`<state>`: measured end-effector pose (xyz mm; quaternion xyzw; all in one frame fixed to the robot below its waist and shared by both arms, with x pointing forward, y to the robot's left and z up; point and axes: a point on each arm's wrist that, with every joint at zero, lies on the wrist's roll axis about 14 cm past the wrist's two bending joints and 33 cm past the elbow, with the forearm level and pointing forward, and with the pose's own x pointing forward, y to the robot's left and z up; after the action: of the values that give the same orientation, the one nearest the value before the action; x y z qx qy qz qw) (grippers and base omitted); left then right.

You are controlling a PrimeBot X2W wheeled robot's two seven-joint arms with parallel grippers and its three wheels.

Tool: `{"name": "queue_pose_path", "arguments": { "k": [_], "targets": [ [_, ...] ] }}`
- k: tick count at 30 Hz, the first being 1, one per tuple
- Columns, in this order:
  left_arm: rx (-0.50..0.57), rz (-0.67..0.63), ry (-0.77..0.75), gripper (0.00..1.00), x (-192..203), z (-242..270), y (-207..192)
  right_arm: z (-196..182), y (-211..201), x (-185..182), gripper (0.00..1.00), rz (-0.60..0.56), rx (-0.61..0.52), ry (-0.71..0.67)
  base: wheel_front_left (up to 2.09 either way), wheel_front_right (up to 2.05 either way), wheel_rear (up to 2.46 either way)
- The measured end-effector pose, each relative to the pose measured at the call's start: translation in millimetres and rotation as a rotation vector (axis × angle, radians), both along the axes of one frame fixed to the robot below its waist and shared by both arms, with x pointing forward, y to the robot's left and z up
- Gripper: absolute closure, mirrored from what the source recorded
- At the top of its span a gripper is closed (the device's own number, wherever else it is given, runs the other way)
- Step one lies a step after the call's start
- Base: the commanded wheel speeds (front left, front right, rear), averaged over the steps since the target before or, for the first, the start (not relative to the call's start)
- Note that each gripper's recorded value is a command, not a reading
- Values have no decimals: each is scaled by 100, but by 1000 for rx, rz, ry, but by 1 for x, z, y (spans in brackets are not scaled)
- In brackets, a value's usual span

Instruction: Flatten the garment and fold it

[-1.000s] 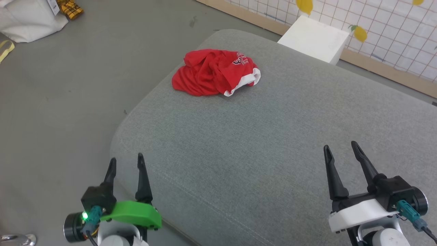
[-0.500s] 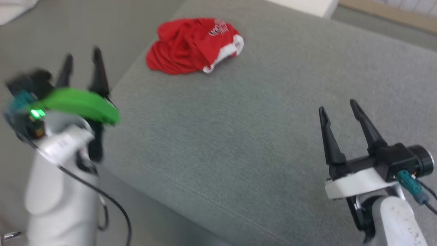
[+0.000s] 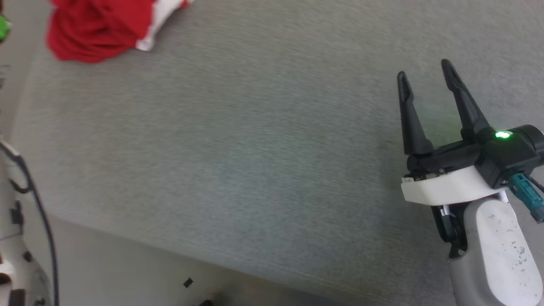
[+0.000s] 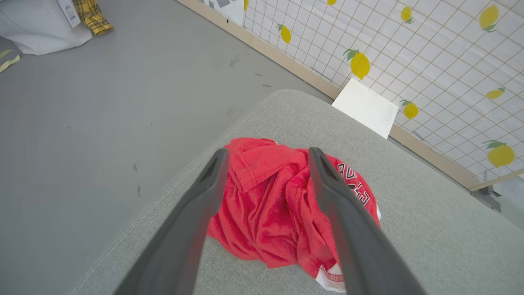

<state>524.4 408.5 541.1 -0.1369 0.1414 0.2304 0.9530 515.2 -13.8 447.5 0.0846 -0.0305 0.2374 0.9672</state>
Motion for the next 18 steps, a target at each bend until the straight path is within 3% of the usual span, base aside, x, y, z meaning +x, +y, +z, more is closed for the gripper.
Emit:
{"name": "queue_pose_path", "arguments": {
  "k": [7,13,18],
  "targets": [
    [-158,-26,200,0,39,-84,-26,-51,-48,0,0,-111,-33,115,0,0,0],
    [-300,-62,436,0,35,-164,-57,-62,-69,0,0,-164,-34,130,0,0,0],
    [-277,-91,511,0,34,-180,-62,-64,-81,-1,0,-193,-47,131,0,0,0]
  ]
}}
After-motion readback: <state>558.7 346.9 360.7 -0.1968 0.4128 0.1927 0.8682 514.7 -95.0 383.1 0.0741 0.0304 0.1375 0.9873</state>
